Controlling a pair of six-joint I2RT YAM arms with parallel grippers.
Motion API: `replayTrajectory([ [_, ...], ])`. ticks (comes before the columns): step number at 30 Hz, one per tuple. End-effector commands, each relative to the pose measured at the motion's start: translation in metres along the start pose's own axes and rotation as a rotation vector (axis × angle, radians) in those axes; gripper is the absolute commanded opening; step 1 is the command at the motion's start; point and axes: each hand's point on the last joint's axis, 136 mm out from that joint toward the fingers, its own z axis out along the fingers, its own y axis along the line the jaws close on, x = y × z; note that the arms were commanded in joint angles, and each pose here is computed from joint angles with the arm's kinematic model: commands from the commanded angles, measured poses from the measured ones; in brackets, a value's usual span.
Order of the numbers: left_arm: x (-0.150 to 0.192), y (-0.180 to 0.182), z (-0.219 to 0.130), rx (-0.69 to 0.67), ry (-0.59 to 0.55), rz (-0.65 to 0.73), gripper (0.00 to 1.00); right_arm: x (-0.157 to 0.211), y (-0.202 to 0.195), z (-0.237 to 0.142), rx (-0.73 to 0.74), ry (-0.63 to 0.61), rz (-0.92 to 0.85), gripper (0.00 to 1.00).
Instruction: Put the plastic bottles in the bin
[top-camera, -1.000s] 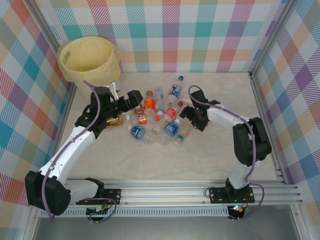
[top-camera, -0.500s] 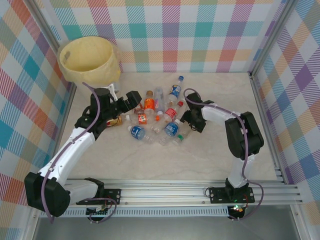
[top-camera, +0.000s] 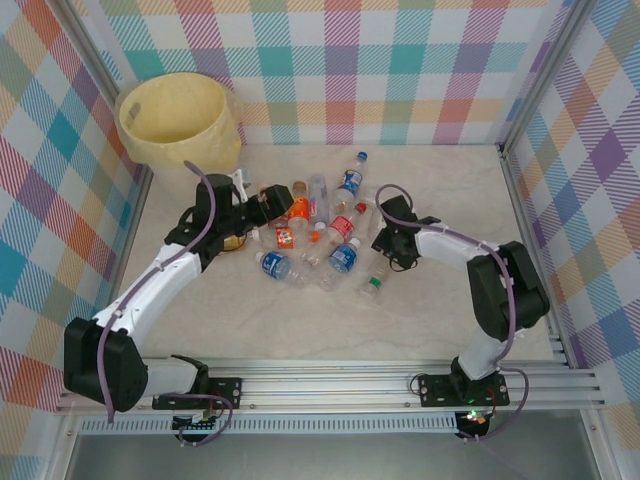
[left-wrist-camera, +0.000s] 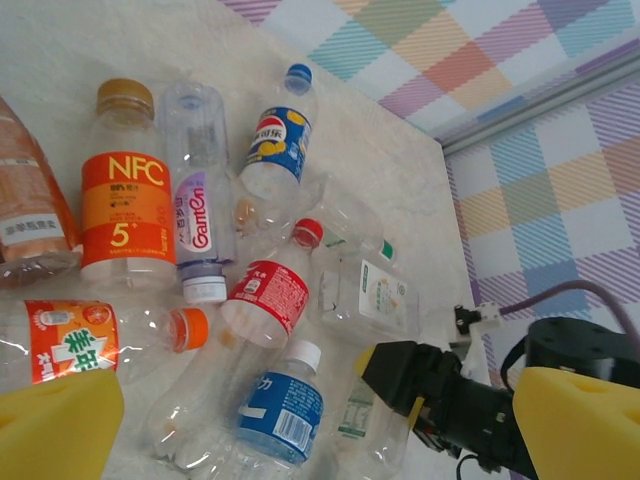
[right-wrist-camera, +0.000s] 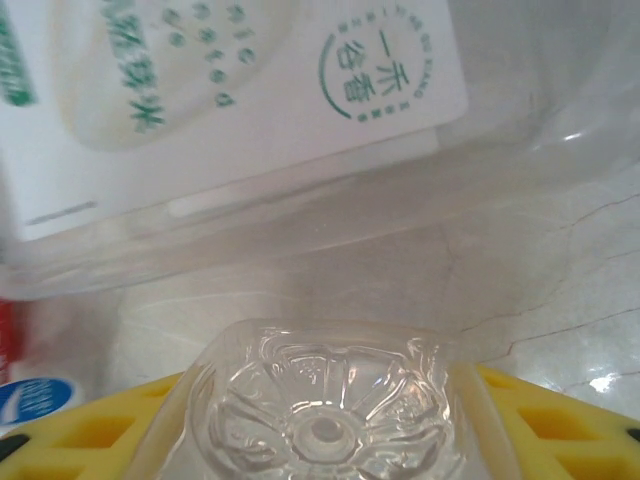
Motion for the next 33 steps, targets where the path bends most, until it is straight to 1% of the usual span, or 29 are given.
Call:
replayTrajectory([
  [1, 0.017, -0.011, 0.011, 0.070, 0.054, 0.075, 1.00, -0.016, 0.028, -0.021, -0.145, -0.097, -0.013, 0.41],
  [3, 0.024, -0.016, 0.016, 0.099, 0.085, 0.115, 1.00, -0.020, 0.042, -0.035, -0.229, -0.135, -0.031, 0.39],
  [9, 0.055, -0.042, 0.027, 0.192, 0.205, 0.269, 1.00, -0.031, 0.078, -0.073, -0.456, -0.207, -0.044, 0.39],
  [14, 0.072, -0.056, 0.033, 0.252, 0.235, 0.363, 1.00, -0.035, 0.112, -0.105, -0.629, -0.222, -0.059, 0.40],
  [17, 0.080, -0.058, 0.039, 0.214, 0.238, 0.431, 1.00, -0.034, 0.132, -0.121, -0.710, -0.216, -0.080, 0.40],
  [19, 0.085, -0.055, 0.043, 0.166, 0.243, 0.486, 1.00, -0.034, 0.144, -0.128, -0.740, -0.206, -0.091, 0.40],
  [21, 0.090, -0.055, 0.048, 0.149, 0.266, 0.527, 1.00, -0.032, 0.156, -0.135, -0.773, -0.190, -0.106, 0.40],
  [23, 0.095, -0.057, 0.052, 0.165, 0.296, 0.539, 1.00, -0.031, 0.168, -0.142, -0.808, -0.174, -0.121, 0.40],
  [26, 0.099, -0.067, 0.057, 0.228, 0.327, 0.542, 0.99, -0.031, 0.180, -0.150, -0.836, -0.172, -0.135, 0.41],
  [30, 0.094, -0.076, 0.062, 0.258, 0.315, 0.557, 0.92, -0.031, 0.189, -0.160, -0.867, -0.167, -0.138, 0.41],
  [33, 0.093, -0.082, 0.067, 0.282, 0.326, 0.567, 0.88, -0.029, 0.190, -0.163, -0.877, -0.159, -0.136, 0.41],
])
